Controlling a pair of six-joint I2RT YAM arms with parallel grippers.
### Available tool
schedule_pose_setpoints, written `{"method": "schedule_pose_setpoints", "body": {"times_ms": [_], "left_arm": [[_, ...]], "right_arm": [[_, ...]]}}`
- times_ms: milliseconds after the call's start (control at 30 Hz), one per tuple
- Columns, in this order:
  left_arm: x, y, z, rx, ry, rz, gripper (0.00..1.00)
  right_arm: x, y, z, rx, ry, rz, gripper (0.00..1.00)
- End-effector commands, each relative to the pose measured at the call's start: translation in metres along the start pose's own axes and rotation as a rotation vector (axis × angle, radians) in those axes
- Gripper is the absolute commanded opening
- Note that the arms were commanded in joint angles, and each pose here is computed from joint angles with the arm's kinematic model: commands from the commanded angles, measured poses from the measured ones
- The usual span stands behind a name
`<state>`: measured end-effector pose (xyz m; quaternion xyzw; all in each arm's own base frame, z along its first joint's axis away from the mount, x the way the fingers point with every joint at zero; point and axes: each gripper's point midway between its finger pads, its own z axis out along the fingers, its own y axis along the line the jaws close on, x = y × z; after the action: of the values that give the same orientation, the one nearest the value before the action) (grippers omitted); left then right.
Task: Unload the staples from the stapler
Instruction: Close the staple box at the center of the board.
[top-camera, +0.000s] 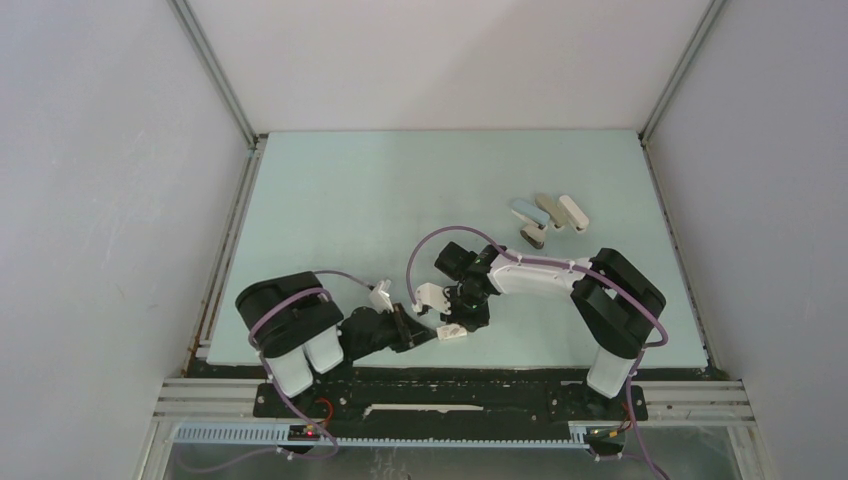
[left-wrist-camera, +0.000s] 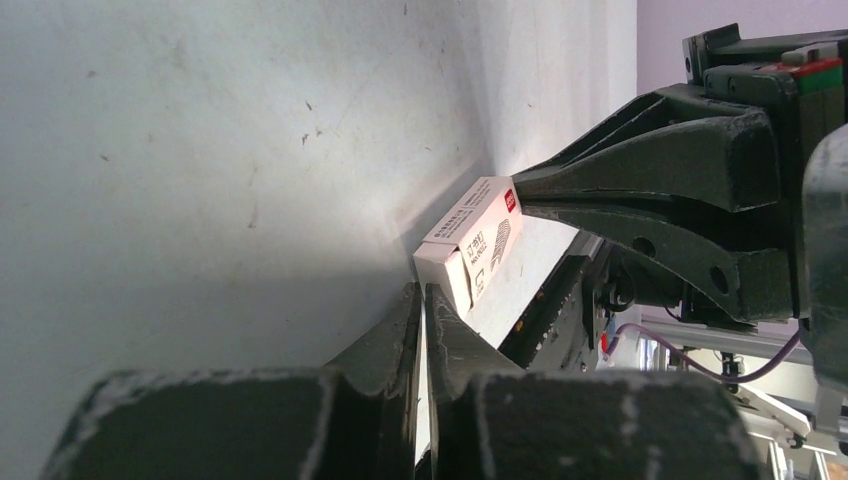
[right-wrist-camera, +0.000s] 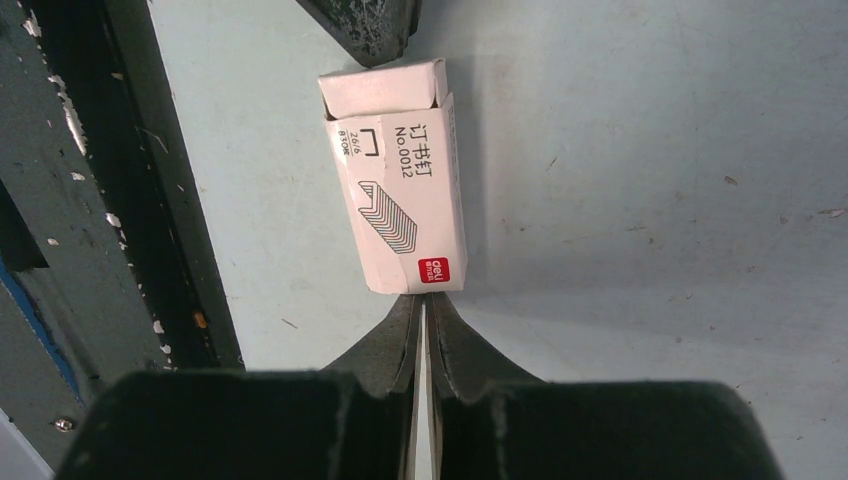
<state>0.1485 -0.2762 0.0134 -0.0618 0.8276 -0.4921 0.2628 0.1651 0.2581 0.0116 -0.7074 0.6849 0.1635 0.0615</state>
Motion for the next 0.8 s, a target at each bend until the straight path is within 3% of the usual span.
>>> {"method": "schedule_pose_setpoints", "body": {"times_ms": [0, 767], "left_arm": [[-0.003, -0.0125, 0.0063, 0.053, 0.0, -0.003, 0.09], [-0.0012, -0.014, 0.01, 0.061, 0.011, -0.005, 0.09]], "right_arm": [[0.0012, 0.0038, 0.0212, -0.026, 0.014, -0.015, 0.11], [-0.003, 0.0081, 0.0207, -0.04, 0.003, -0.023, 0.12]]}}
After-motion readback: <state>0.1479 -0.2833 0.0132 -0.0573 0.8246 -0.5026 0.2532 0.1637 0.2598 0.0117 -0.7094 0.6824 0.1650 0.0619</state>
